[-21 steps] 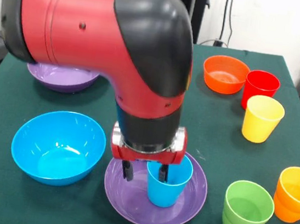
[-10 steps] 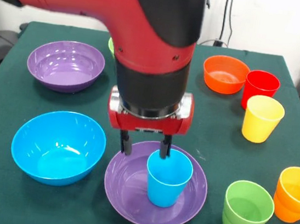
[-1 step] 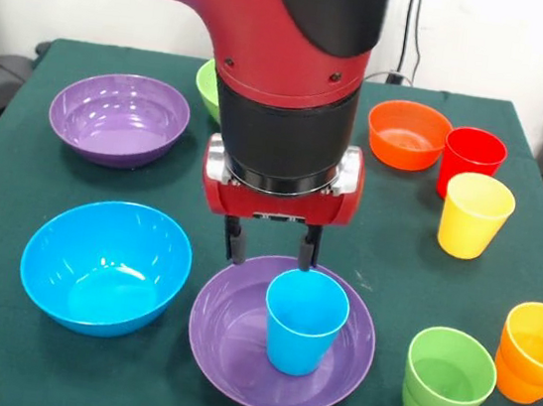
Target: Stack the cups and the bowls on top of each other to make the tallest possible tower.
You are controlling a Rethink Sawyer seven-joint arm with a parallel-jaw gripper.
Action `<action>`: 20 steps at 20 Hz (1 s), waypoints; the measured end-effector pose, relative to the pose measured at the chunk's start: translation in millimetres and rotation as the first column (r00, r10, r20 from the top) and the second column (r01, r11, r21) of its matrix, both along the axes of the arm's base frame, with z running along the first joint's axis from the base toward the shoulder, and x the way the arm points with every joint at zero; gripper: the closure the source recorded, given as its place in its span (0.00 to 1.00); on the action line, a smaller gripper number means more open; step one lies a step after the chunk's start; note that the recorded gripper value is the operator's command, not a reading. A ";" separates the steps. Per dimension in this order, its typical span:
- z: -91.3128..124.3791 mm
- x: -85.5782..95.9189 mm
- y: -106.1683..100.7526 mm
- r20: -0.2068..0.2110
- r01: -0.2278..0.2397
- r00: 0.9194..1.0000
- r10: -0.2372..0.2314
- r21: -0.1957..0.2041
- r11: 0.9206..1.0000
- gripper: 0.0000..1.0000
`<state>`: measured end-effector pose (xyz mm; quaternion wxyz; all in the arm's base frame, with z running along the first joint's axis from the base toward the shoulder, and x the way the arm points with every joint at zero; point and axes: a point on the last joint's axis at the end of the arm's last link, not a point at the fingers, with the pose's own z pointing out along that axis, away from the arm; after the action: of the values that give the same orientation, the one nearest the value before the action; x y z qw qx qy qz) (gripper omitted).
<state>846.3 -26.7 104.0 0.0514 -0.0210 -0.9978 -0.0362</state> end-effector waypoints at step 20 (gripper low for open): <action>10.6 11.1 -29.9 0.029 0.044 0.999 -0.043 -0.016 0.999 0.00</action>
<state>857.3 -56.6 114.6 0.0362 -0.0425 -0.9980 -0.0291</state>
